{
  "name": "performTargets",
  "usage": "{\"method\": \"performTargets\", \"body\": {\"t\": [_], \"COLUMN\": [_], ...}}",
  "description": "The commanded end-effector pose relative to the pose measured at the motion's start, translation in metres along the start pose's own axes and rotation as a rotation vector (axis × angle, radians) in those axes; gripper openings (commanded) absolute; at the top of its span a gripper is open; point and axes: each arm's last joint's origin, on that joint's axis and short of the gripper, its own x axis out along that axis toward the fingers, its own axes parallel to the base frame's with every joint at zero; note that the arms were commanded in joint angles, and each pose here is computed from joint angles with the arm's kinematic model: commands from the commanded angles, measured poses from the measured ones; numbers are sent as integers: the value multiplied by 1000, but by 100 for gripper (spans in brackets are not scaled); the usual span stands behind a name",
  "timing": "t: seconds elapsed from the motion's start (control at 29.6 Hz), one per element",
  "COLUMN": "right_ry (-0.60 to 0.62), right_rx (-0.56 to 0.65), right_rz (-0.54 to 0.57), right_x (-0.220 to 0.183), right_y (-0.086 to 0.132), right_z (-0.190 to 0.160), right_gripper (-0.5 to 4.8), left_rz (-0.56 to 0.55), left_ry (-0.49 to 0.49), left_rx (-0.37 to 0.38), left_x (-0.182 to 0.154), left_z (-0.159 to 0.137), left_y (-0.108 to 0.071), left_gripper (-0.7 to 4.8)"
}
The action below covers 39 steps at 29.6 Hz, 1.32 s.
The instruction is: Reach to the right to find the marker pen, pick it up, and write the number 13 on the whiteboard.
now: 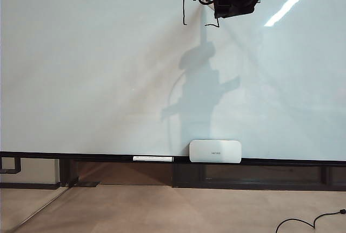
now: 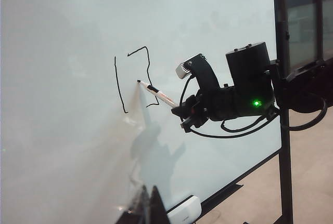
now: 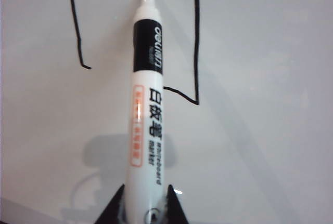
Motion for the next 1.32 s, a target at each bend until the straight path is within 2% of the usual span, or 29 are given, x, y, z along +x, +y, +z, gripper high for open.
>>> {"method": "performTargets", "body": {"t": [0.03, 0.57, 0.98, 1.18, 1.32], "right_ry": [-12, -3, -12, -62, -74], "right_rx": [6, 30, 31, 46, 49], "right_rz": [-55, -131, -123, -106, -88], "right_x": [0, -6, -14, -39, -61], "right_y": [-3, -6, -6, -5, -6], "right_z": [4, 8, 15, 39, 55], "right_gripper": [-2, -2, -2, -2, -2], "left_rz": [-1, 0, 8, 202, 328], "left_ry": [-18, -20, -17, 53, 105], "left_rx": [11, 12, 11, 9, 47], "left_x": [0, -1, -1, -2, -3], "left_z": [3, 3, 3, -1, -3], "left_y": [0, 0, 0, 6, 9], "left_gripper": [-6, -6, -6, -6, -6]}}
